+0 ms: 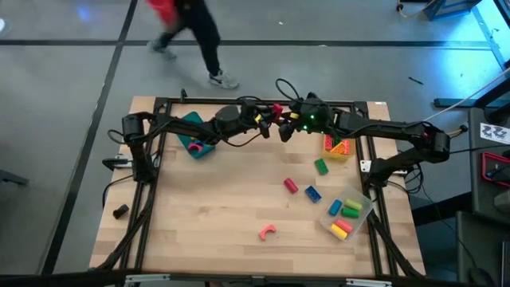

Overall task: Sort blocks by size
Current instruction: Put the red game piece into the yellow bin

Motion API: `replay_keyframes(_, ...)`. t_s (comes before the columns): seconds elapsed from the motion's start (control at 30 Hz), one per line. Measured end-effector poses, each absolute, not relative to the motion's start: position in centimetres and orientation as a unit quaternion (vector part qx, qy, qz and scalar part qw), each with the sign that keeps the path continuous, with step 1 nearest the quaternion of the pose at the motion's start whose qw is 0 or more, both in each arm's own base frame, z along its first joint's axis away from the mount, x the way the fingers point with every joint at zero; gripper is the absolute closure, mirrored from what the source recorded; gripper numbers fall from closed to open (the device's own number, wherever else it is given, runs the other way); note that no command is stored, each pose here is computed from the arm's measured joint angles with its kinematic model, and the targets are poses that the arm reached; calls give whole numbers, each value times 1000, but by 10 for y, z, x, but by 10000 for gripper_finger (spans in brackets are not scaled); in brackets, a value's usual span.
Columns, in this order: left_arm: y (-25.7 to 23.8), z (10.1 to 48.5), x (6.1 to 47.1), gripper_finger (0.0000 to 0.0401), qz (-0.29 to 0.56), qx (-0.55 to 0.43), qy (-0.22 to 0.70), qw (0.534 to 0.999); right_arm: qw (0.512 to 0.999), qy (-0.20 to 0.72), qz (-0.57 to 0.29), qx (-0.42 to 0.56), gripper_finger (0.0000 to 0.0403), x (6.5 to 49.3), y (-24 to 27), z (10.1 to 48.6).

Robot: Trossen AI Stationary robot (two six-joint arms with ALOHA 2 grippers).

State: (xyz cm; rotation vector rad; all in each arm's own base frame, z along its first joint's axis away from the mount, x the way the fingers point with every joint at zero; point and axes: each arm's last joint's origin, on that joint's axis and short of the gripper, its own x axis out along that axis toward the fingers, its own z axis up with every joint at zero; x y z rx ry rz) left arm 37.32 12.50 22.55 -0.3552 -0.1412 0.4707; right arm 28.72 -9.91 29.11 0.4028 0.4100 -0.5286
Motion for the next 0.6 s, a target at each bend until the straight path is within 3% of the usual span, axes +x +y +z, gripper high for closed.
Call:
replay_keyframes(0.43,112,231,377,315,220,-175,-94,955,928,186,-261,191,227,288,-100,294)
replay_keyframes(0.6,108,231,378,314,218,-183,-96,954,928,186,-263,187,263,288,-100,294)
